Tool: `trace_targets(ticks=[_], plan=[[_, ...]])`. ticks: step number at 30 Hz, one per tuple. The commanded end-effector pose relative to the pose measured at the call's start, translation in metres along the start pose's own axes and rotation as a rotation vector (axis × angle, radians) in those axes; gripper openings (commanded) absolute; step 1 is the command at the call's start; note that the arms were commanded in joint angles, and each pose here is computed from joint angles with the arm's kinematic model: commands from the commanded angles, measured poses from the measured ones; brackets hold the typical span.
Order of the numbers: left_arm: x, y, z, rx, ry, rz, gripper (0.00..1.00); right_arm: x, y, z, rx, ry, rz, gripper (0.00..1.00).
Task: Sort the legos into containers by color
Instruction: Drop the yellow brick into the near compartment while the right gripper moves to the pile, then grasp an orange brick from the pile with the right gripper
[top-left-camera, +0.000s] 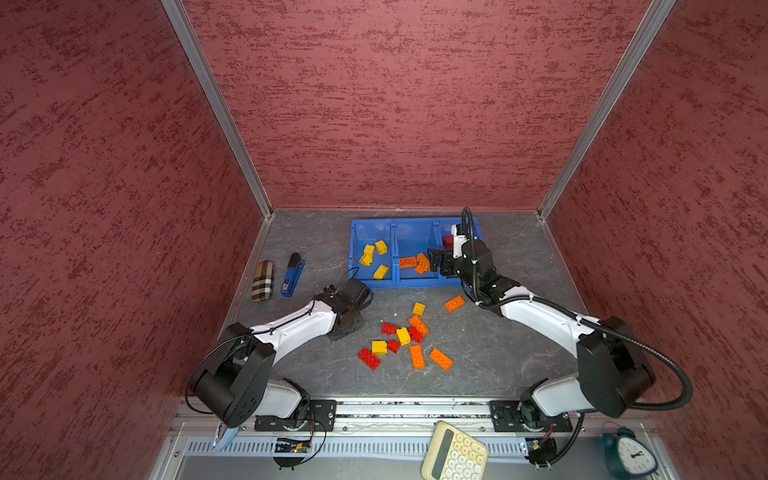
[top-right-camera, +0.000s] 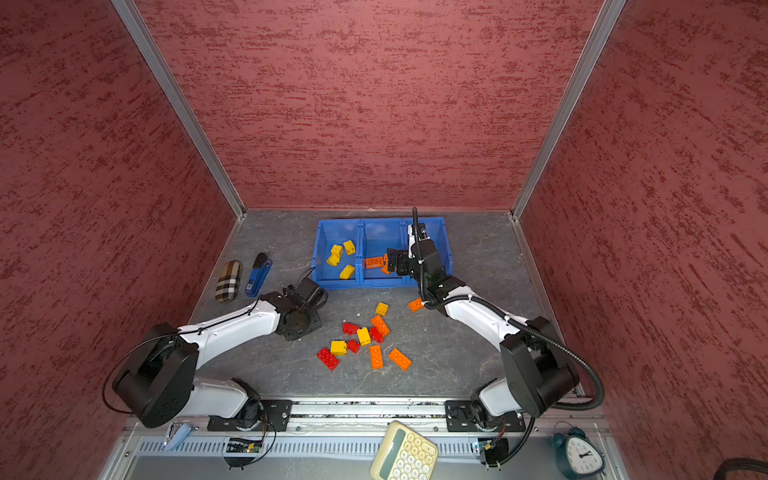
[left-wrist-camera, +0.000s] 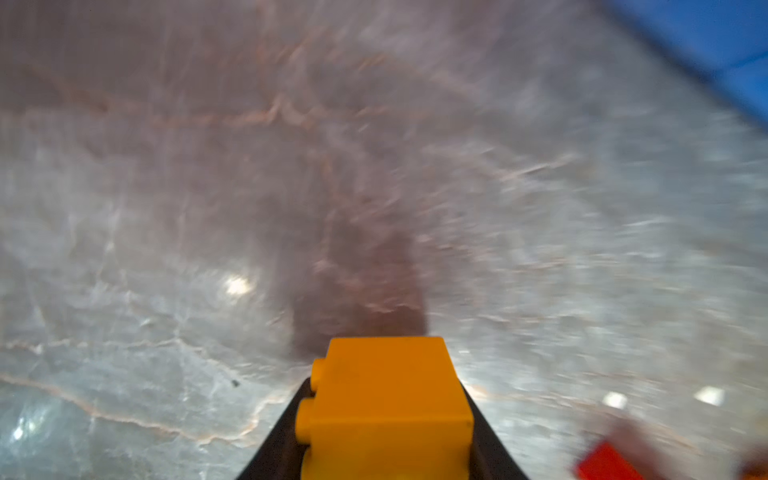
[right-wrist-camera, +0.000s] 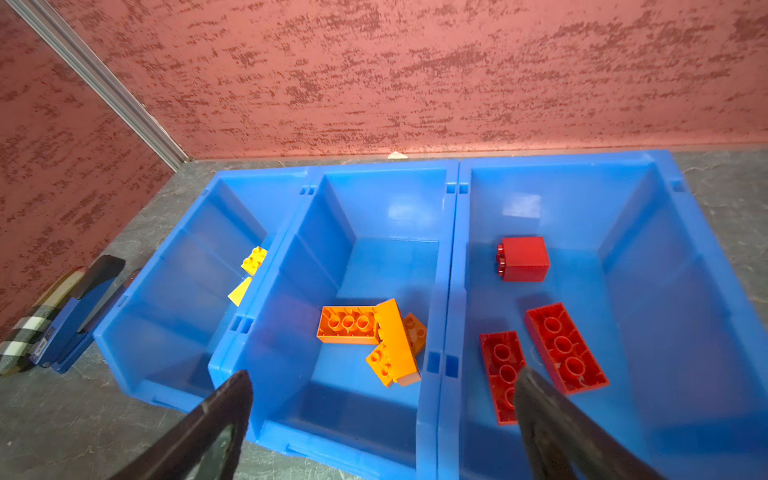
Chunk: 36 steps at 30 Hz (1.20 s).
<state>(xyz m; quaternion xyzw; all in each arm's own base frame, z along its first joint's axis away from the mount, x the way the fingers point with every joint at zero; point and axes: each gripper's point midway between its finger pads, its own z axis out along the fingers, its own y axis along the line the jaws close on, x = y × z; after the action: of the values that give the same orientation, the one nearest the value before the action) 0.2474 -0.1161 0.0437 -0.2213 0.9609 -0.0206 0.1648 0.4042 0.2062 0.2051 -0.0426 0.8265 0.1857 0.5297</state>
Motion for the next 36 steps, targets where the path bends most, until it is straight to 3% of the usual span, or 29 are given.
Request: trace_targets(ticks=[1,9,17,22,27,30,33,36], plan=[[-0.037,-0.038,-0.029,0.100,-0.128,0.104,0.36,-0.022,0.007,-0.010,-0.019,-0.092,-0.008,0.99],[-0.099,-0.108,-0.053,0.161,-0.272,0.265,0.36,-0.030,0.005,-0.017,-0.009,-0.122,-0.002,0.99],[-0.147,-0.145,-0.015,0.128,-0.275,0.277,0.37,-0.023,-0.003,-0.034,0.009,-0.112,0.014,0.99],[-0.162,-0.164,-0.003,0.116,-0.269,0.285,0.43,0.025,0.000,-0.032,-0.040,0.054,0.052,0.99],[-0.167,-0.174,-0.012,0.153,-0.280,0.276,0.54,0.072,-0.033,-0.047,0.107,0.180,0.167,0.99],[-0.167,-0.174,-0.019,0.177,-0.284,0.268,0.62,0.098,-0.041,-0.057,0.120,0.230,0.207,0.99],[-0.164,-0.175,-0.025,0.204,-0.286,0.266,0.67,0.119,-0.034,-0.062,0.049,0.290,0.156,0.99],[-0.165,-0.171,-0.031,0.208,-0.293,0.262,0.72,0.133,-0.039,-0.061,0.071,0.374,0.088,0.99]])
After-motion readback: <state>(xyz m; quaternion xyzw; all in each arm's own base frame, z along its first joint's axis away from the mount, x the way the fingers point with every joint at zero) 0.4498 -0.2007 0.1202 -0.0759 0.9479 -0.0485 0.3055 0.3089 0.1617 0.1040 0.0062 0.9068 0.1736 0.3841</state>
